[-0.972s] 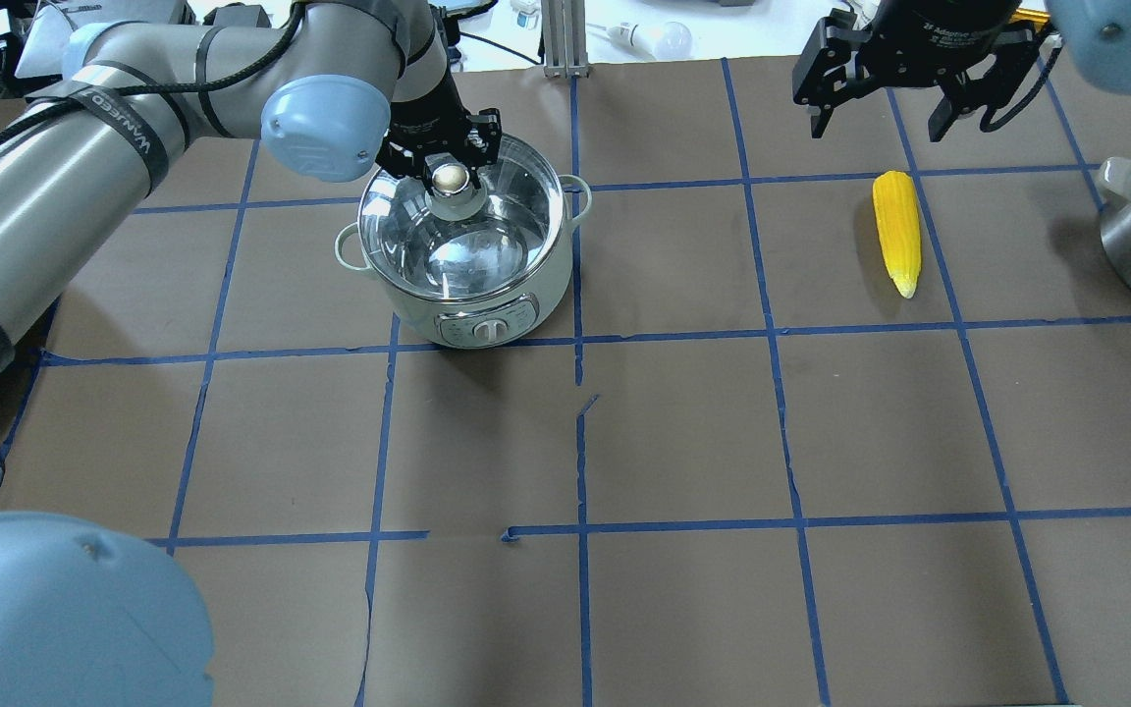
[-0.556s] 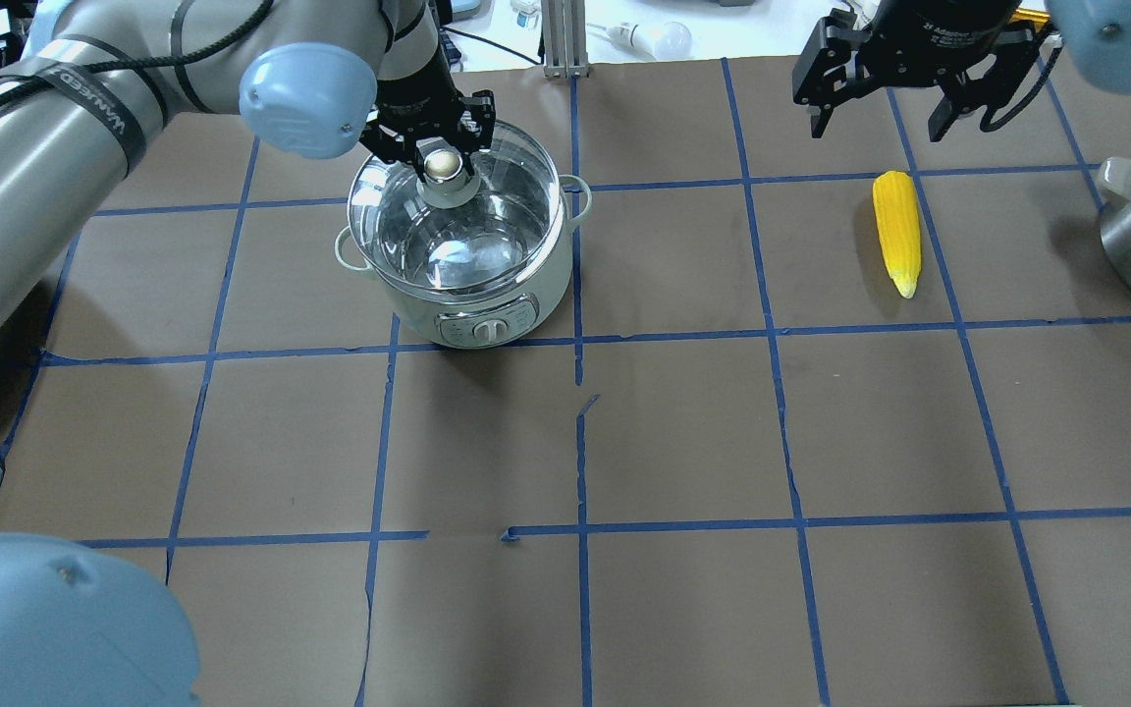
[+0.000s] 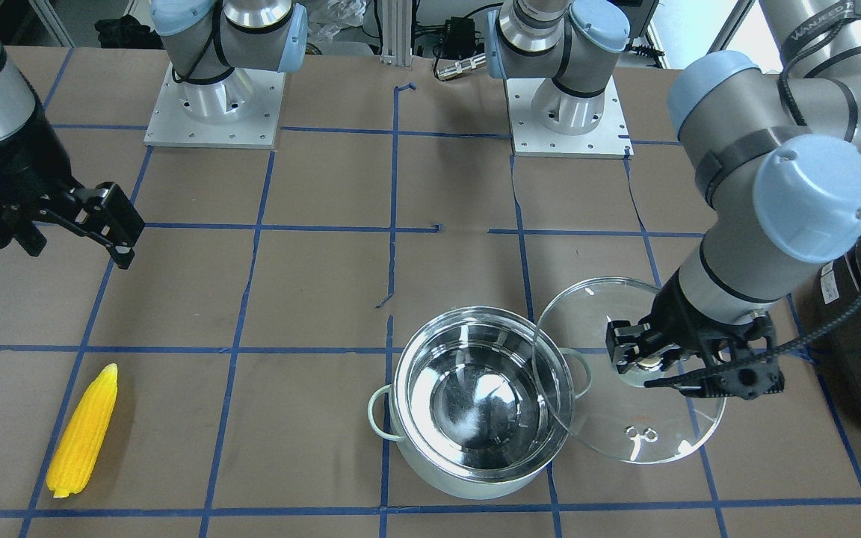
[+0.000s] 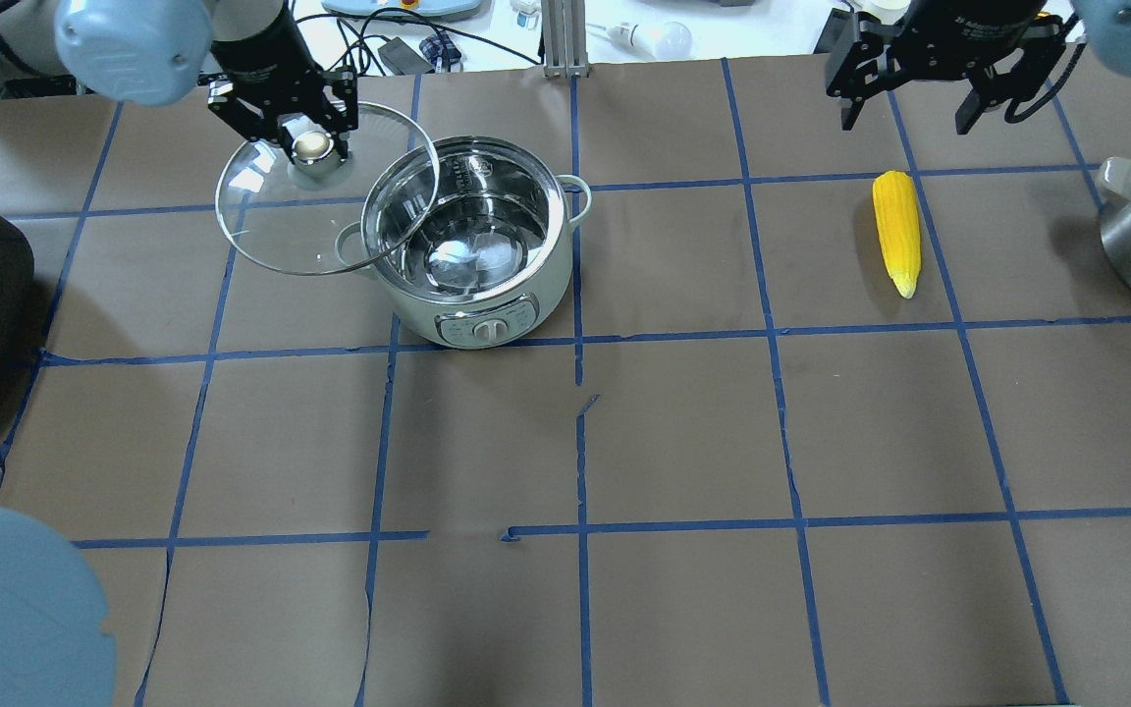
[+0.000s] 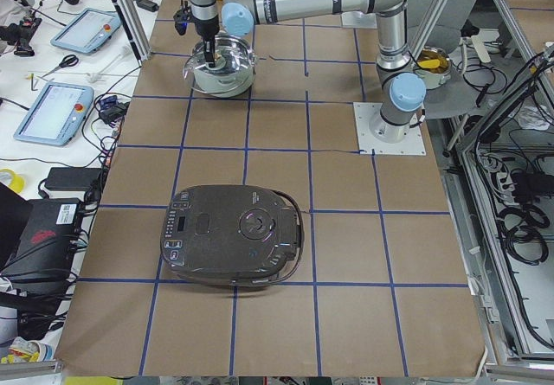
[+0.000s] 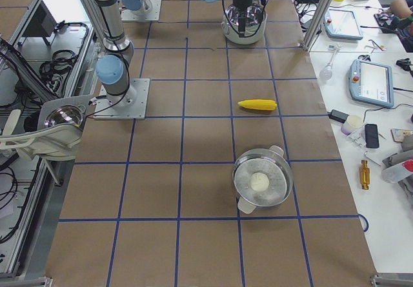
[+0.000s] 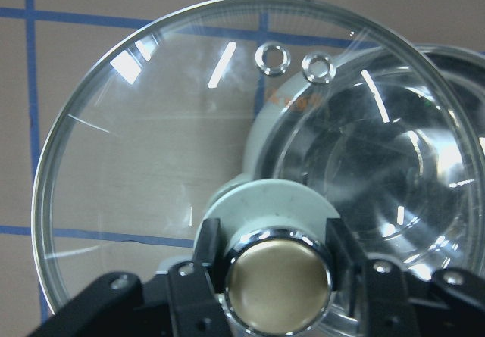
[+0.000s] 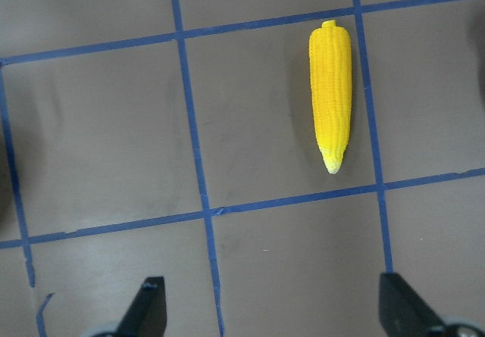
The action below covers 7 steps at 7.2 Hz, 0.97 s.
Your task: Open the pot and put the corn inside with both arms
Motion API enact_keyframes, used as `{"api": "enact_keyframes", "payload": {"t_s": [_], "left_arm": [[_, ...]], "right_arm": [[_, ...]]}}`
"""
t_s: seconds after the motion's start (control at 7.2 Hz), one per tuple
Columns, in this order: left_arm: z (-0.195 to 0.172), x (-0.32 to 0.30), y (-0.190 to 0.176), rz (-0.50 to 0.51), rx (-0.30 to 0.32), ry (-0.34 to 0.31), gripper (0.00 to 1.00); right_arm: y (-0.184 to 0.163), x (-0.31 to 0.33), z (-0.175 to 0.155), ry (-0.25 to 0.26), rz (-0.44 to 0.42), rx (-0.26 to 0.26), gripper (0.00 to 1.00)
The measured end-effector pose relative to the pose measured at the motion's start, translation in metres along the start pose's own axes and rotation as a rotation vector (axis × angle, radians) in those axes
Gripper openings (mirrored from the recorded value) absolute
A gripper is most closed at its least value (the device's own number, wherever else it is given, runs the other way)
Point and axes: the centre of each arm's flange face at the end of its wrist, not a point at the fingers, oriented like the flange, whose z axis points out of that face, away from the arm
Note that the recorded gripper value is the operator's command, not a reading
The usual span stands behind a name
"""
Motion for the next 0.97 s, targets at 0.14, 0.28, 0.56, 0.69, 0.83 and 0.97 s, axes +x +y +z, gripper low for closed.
{"api": "enact_keyframes", "payload": {"t_s": [0.14,0.28,0.56,0.69,0.83,0.97], "left_arm": [[0.01,-0.042,0.007,0.017,-0.024,0.002,0.17],[0.022,-0.085,0.015,0.04,-0.041,0.011,0.14],[0.063,-0.137,0.029,0.055,-0.023,0.023,0.14],[0.094,-0.142,0.04,0.054,0.02,0.013,0.14],[0.116,-0.145,0.052,0.051,0.053,0.002,0.14],[0.127,-0.146,0.06,0.048,0.064,-0.002,0.14]], "right_arm": [[-0.02,0.026,0.024,0.008,0.008,-0.024,0.99],[-0.04,0.053,0.053,0.01,-0.003,-0.039,0.99],[-0.071,0.08,0.117,0.005,-0.023,-0.061,0.99],[-0.082,0.084,0.152,0.003,-0.025,-0.074,0.95],[-0.091,0.086,0.186,0.002,-0.028,-0.086,0.95],[-0.099,0.087,0.215,0.004,-0.03,-0.087,0.9]]}}
